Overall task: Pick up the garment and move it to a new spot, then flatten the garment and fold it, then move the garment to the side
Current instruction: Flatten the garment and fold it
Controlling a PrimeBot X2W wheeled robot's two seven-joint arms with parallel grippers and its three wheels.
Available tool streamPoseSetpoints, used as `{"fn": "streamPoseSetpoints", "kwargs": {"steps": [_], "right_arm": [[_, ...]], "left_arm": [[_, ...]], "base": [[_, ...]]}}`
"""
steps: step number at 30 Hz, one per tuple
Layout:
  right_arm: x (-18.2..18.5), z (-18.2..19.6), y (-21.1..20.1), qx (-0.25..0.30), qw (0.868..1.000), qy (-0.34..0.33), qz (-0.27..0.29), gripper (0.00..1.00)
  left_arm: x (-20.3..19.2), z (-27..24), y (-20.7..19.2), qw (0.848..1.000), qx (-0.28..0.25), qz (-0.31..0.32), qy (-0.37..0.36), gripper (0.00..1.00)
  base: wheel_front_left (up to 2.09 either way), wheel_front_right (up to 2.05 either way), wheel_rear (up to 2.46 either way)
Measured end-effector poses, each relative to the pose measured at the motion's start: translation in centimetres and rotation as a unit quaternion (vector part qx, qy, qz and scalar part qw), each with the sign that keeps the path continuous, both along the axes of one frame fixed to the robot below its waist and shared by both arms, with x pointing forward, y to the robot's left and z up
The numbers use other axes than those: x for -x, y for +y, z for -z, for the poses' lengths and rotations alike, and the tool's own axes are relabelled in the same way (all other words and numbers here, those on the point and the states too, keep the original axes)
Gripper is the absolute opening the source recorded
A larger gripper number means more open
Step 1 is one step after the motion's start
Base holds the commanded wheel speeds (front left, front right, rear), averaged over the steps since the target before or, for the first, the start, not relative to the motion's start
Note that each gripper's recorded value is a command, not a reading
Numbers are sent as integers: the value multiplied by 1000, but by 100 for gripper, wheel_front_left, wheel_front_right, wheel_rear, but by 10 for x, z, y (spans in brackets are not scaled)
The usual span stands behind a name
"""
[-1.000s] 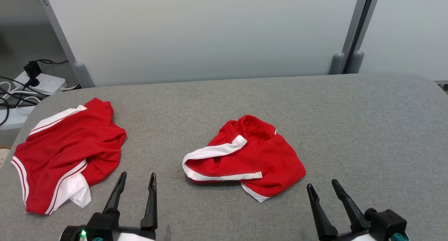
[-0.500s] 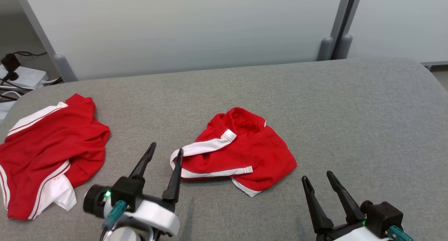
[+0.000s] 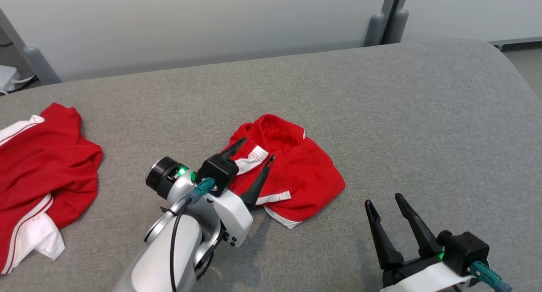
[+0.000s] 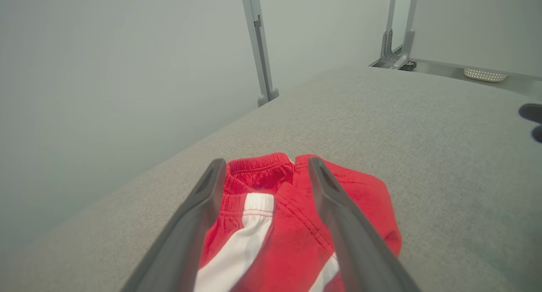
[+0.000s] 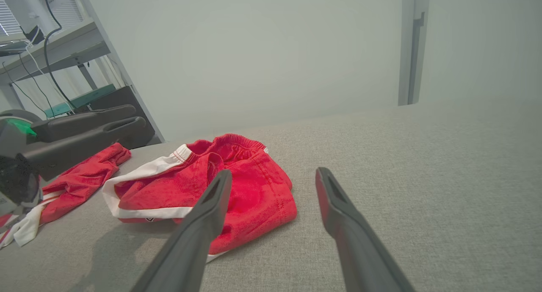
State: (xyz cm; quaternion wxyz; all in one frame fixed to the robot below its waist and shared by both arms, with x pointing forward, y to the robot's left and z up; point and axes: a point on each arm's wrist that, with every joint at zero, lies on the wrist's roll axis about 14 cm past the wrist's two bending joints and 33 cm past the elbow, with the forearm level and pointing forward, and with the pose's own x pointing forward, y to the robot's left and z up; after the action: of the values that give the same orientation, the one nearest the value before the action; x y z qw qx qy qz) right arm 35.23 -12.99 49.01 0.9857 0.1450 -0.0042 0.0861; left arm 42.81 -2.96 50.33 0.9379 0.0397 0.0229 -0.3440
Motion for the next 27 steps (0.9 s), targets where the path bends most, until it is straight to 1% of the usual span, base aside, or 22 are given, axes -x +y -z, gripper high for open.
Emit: {"fn": "streamPoseSetpoints", "kwargs": {"steps": [6, 14, 18, 22, 27], "right_arm": [[-5, 5, -9, -2, 1000, 8, 14, 100], [-8, 9, -16, -2, 1000, 16, 25, 100], [-7, 12, -17, -3, 999, 21, 27, 100], [-7, 12, -17, -5, 999, 21, 28, 100], [-8, 11, -15, -6, 999, 20, 24, 100]], "left_arm": [[-17, 21, -11, 998, -48, 20, 41, 100], [-23, 43, -25, 991, -98, 43, 79, 100], [-25, 50, -26, 989, -116, 45, 85, 100], [-26, 52, -25, 988, -123, 43, 87, 100], [-27, 55, -17, 986, -137, 34, 90, 100]], "base": [[0, 0, 0], [0, 0, 0], [0, 0, 0], [0, 0, 0], [0, 0, 0]]}}
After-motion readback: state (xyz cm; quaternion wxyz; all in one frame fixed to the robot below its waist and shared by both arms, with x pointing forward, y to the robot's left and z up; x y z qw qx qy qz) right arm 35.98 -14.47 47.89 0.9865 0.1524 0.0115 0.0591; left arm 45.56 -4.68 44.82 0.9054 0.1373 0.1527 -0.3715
